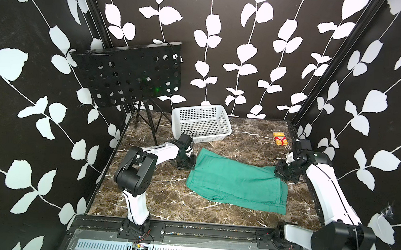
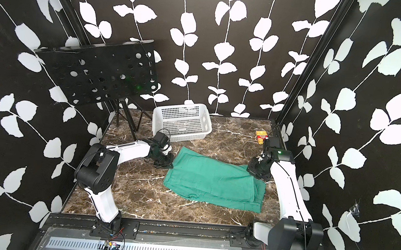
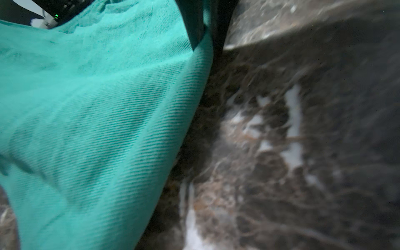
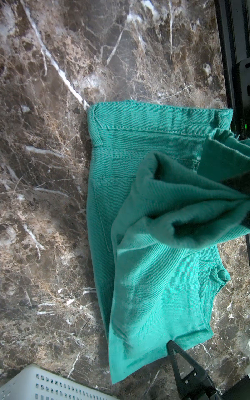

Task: Roll up the long pants
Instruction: Adjust the long pant at the center of the board.

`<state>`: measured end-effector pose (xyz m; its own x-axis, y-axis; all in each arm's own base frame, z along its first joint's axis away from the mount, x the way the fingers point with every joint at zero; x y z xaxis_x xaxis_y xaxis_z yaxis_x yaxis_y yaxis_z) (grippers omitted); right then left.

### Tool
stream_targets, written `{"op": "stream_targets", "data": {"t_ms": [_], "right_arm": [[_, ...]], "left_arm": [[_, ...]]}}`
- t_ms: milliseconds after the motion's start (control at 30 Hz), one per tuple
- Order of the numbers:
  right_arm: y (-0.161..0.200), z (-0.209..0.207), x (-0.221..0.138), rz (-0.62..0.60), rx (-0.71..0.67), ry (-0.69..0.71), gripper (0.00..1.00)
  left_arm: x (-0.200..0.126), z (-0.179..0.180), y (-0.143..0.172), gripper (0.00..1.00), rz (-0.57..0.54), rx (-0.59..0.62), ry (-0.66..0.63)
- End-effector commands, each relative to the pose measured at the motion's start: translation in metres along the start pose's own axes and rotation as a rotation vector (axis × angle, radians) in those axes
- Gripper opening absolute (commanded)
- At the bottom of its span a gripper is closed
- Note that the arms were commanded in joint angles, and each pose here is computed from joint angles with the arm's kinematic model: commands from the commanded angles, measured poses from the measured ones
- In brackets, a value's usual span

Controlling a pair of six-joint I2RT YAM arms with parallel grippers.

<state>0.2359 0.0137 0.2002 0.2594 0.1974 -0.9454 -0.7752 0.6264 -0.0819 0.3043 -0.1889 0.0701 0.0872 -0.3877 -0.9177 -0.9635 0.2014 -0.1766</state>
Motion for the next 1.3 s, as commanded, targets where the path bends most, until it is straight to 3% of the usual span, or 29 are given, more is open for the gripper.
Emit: {"op": "stream_targets", "data": {"t_ms": [0,167,267,433,500,567,667,800,867,933,1033,1133,1267], "right_arm": [[0.002,0.003,0.001,0.019,0.01,-0.036,0.0],[0.013,0.025,0.015,0.07,0.008,-0.109,0.0],[0.019,0.045,0.035,0.102,-0.011,-0.126,0.0],[0.007,0.06,0.073,0.093,0.002,-0.1,0.0],[0.001,0.063,0.088,0.105,0.003,-0.086,0.0],[-0.002,0.065,0.103,0.138,-0.007,-0.062,0.01],[-0.006,0.065,0.118,0.165,-0.014,-0.041,0.16],[-0.009,0.063,0.11,0.143,-0.043,-0.029,0.52],[-0.012,0.059,0.09,0.091,-0.06,-0.033,0.67],[-0.011,0.048,0.074,0.048,-0.073,-0.006,0.75],[-0.002,0.028,0.051,0.003,-0.091,0.036,0.78],[0.025,0.011,0.046,0.059,-0.087,0.031,0.77],[0.064,-0.011,0.059,0.157,-0.03,0.002,0.66]], "left_arm": [[-0.05,0.02,0.009,0.0,-0.043,-0.011,-0.187],[-0.095,0.043,0.036,0.0,-0.054,-0.027,-0.326],[-0.104,0.049,0.053,0.0,-0.036,-0.025,-0.35],[-0.119,0.055,0.062,0.56,-0.074,-0.046,-0.396],[-0.131,0.053,0.056,0.7,-0.125,-0.047,-0.409],[-0.142,0.05,0.049,0.78,-0.172,-0.046,-0.416],[-0.151,0.037,0.034,0.77,-0.236,-0.041,-0.348],[-0.141,0.015,0.012,0.75,-0.299,-0.073,-0.17],[-0.13,0.009,0.002,0.73,-0.311,-0.104,-0.092],[-0.116,0.008,-0.005,0.72,-0.31,-0.134,-0.054],[-0.093,0.013,-0.01,0.71,-0.281,-0.169,-0.04],[-0.075,0.019,-0.012,0.7,-0.249,-0.2,-0.044],[-0.058,0.034,-0.006,0.69,-0.204,-0.265,-0.111]]}}
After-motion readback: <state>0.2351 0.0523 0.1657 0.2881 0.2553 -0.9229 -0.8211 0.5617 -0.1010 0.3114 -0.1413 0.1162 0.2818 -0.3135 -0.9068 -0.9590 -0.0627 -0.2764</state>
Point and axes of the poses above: each gripper's point midway between its finger pads, its own x axis out along the fingers, its own z axis along the line the jaws close on, y = z × x, the point moved 4 cm from there along -x, back along the fingers, and after that the axes turned 13 degrees about x, right-handed, at the moved point
